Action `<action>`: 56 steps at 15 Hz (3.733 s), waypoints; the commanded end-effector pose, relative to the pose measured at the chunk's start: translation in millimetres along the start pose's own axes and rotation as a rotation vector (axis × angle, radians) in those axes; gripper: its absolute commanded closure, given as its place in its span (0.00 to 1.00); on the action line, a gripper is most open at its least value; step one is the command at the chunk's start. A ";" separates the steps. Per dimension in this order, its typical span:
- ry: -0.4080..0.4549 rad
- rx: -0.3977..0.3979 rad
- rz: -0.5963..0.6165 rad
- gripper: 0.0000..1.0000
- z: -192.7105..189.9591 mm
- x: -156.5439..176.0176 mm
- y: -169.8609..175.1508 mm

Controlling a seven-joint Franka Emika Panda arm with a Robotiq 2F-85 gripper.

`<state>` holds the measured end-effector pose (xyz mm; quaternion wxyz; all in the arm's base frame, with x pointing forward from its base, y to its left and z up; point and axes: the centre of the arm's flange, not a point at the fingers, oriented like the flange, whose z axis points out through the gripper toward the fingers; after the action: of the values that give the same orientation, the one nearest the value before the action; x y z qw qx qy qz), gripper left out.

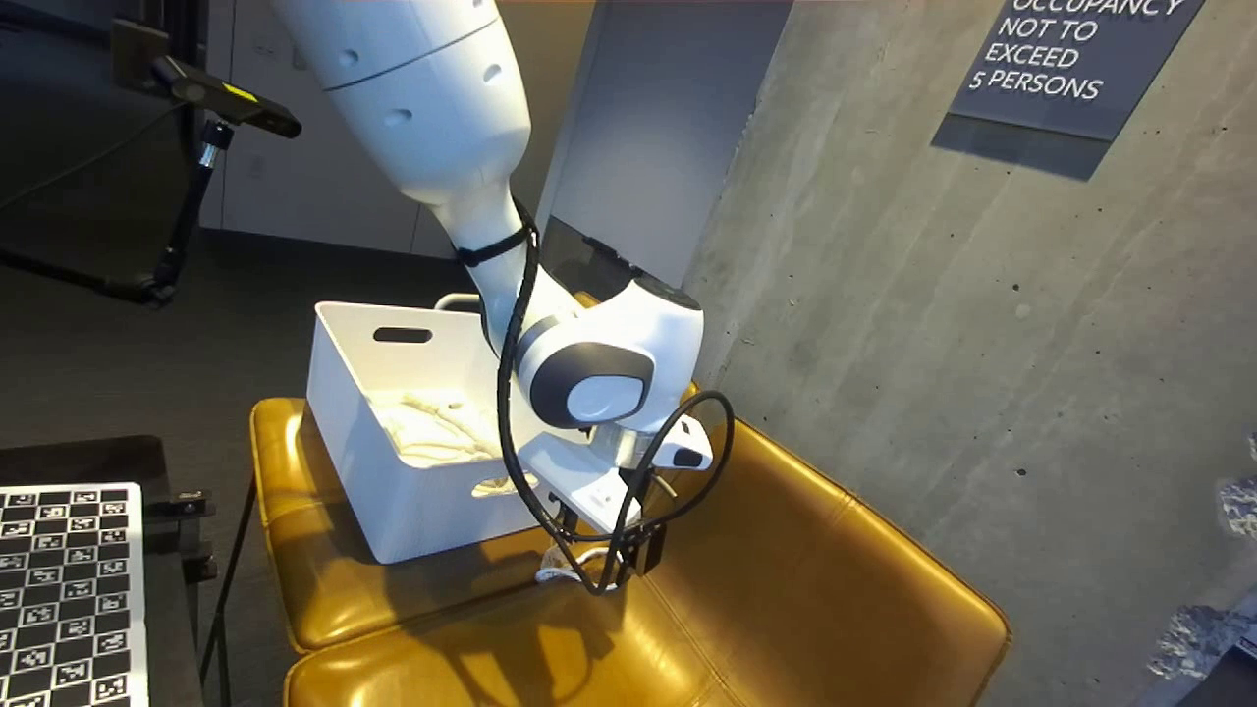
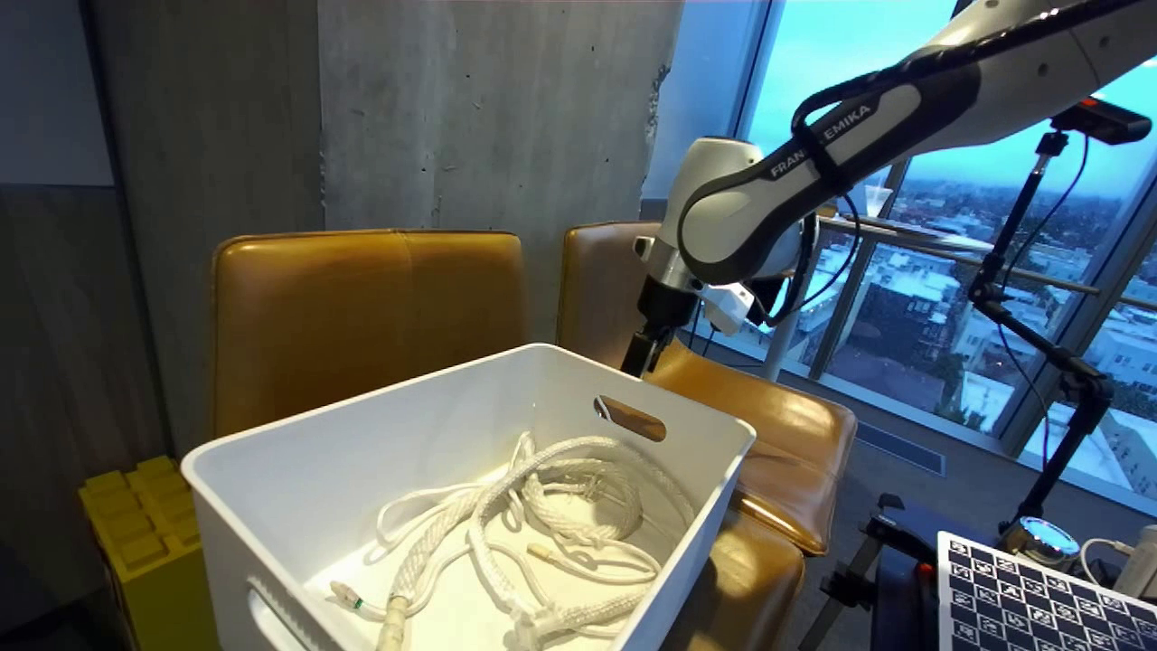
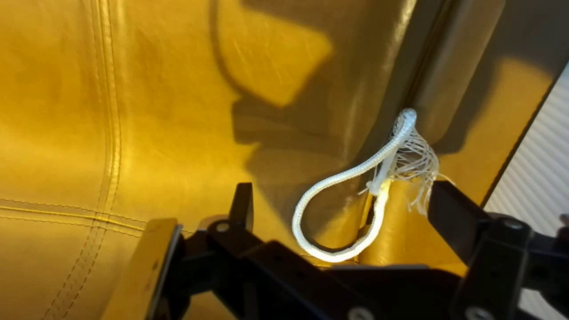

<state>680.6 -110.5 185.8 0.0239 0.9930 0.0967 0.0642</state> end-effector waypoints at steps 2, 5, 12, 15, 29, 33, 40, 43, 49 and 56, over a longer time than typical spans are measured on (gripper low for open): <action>-0.009 0.005 -0.003 0.00 20.0 27.6 -11.1; -0.023 0.007 0.010 0.00 35.8 28.6 -12.7; -0.069 0.009 0.023 0.14 67.3 14.0 -25.6; -0.077 0.006 0.027 0.48 73.9 13.5 -31.3; -0.044 -0.078 0.000 0.99 -3.8 31.1 -55.9; 0.039 -0.130 -0.047 0.99 -97.2 55.6 -70.1; 0.191 -0.137 -0.100 0.99 -281.4 79.4 -124.9; 0.228 -0.081 -0.170 0.99 -323.8 75.0 -166.7; 0.173 -0.036 -0.193 0.99 -323.4 63.9 -231.5; 0.080 0.009 -0.173 0.99 -288.7 11.6 -301.6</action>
<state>628.4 188.2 460.1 0.0303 0.9739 0.1954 0.1115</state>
